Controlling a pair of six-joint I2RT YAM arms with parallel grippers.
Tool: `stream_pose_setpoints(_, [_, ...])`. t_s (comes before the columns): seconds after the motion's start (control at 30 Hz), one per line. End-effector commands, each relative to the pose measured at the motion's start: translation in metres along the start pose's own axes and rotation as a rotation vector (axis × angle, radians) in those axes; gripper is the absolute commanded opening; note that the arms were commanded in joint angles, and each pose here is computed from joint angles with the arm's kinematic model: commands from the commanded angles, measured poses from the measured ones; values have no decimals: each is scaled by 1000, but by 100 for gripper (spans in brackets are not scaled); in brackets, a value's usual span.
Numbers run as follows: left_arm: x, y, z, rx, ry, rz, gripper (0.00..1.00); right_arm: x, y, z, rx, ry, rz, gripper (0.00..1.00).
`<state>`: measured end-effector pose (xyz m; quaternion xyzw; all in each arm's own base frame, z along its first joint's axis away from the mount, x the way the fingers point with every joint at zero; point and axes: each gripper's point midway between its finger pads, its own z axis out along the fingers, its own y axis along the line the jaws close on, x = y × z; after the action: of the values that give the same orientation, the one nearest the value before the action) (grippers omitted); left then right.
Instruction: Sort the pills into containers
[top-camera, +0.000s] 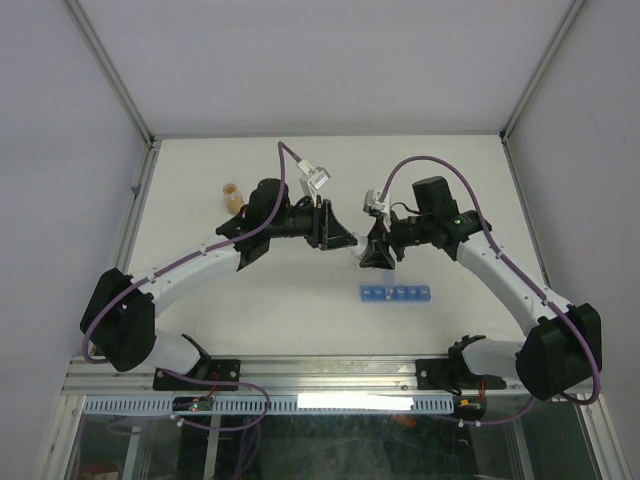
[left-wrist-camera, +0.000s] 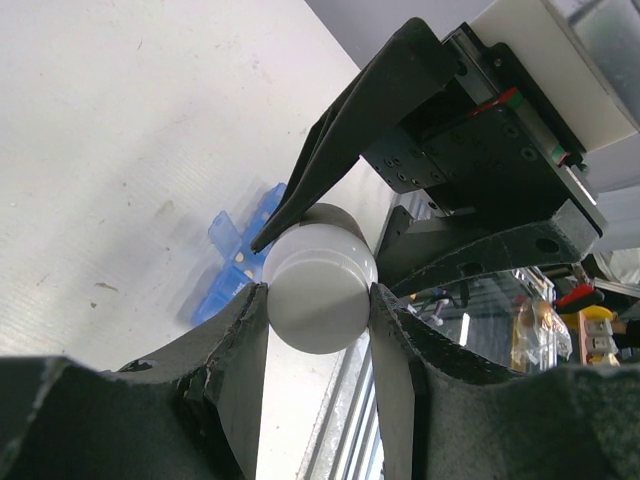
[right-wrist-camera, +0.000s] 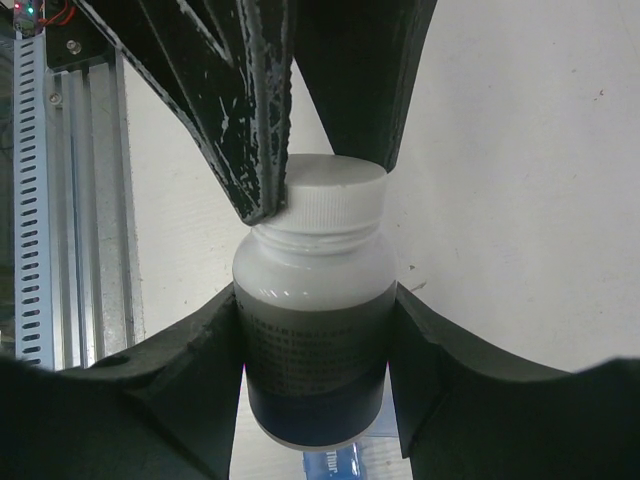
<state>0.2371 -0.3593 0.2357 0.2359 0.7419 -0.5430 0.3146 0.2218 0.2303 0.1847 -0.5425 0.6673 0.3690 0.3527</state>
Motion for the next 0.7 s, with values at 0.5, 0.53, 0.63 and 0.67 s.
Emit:
stream_pose_setpoints(0.5, [35, -40, 6, 212, 155, 95, 28, -50, -7, -16, 2, -169, -77, 0])
stream_pose_setpoints(0.53, [38, -39, 6, 221, 158, 120, 28, -50, -6, -17, -3, -178, -81, 0])
stream_pose_setpoints(0.63, [46, -37, 8, 245, 169, 214, 28, -51, -3, -19, -13, -193, -93, 0])
stream_pose_setpoints(0.67, [48, -37, 9, 255, 173, 241, 28, -51, -2, -19, -18, -195, -97, 0])
